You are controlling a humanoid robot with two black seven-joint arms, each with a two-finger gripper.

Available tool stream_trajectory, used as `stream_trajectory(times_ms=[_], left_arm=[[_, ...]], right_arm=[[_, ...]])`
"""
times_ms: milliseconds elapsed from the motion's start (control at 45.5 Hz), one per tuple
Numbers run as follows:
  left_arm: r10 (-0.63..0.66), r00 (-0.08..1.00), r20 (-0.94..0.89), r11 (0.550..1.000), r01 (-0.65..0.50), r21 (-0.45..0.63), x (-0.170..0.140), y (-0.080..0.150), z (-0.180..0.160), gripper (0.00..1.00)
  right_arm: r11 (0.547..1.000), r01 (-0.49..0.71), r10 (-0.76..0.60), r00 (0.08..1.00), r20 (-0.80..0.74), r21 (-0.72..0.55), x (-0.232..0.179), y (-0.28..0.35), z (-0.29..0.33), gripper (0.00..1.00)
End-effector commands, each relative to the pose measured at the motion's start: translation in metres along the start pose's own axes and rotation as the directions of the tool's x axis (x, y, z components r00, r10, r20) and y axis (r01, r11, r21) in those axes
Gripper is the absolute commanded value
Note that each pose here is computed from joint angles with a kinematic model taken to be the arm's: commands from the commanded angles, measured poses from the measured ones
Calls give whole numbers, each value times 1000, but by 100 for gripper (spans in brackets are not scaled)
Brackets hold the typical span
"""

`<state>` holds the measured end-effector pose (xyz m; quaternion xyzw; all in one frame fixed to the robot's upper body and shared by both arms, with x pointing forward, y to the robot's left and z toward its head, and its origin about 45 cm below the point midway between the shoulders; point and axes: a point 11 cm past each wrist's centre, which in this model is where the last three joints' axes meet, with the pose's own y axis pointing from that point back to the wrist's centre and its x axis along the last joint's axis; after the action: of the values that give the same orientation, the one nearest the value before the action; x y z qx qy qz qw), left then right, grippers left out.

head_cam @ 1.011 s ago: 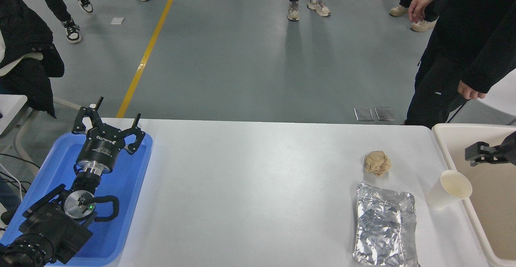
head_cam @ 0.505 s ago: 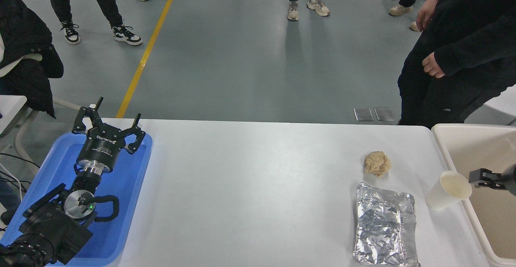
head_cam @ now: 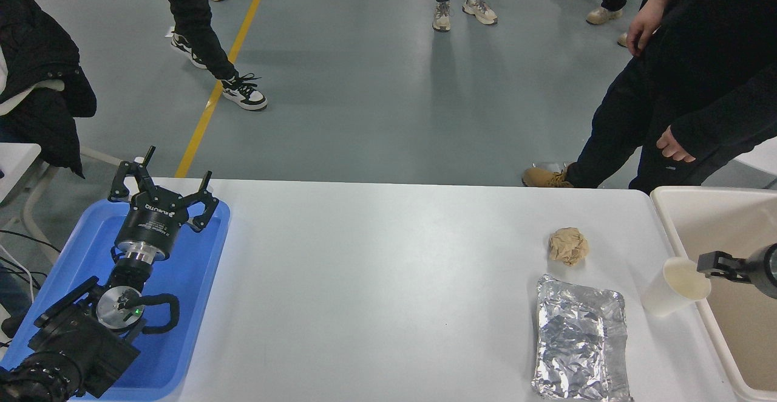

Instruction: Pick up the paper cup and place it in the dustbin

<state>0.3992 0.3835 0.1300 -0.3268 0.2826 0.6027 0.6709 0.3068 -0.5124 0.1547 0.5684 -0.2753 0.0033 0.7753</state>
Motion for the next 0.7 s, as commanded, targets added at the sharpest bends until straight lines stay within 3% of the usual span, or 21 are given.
stream_trajectory(times_ms=[0, 154, 242, 308, 440, 484, 681], left_arm=[[0, 1000, 0, 1000, 0, 0, 0, 0, 0, 100], [-1, 1000, -1, 1000, 1, 0, 0, 0, 0, 100], [0, 1000, 0, 1000, 0, 0, 0, 0, 0, 100], [0, 1000, 0, 1000, 0, 0, 0, 0, 0, 100], [0, 1000, 0, 1000, 0, 0, 0, 0, 0, 100], [0, 1000, 0, 1000, 0, 0, 0, 0, 0, 100], [0, 1000, 0, 1000, 0, 0, 0, 0, 0, 100]], right_arm=[[1000, 15, -15, 1000, -12, 20, -16, -11, -14, 100], [999, 9, -10, 1000, 5, 36, -34, -22, -20, 99], [999, 0, 0, 1000, 17, 45, -39, -27, -24, 94], [999, -8, 7, 1000, 21, 45, -42, -30, -24, 75], [999, -12, 11, 1000, 22, 43, -46, -32, -23, 13], [999, -15, 14, 1000, 23, 43, -45, -32, -23, 1], [997, -39, 38, 999, 24, 66, -40, -31, -25, 0]])
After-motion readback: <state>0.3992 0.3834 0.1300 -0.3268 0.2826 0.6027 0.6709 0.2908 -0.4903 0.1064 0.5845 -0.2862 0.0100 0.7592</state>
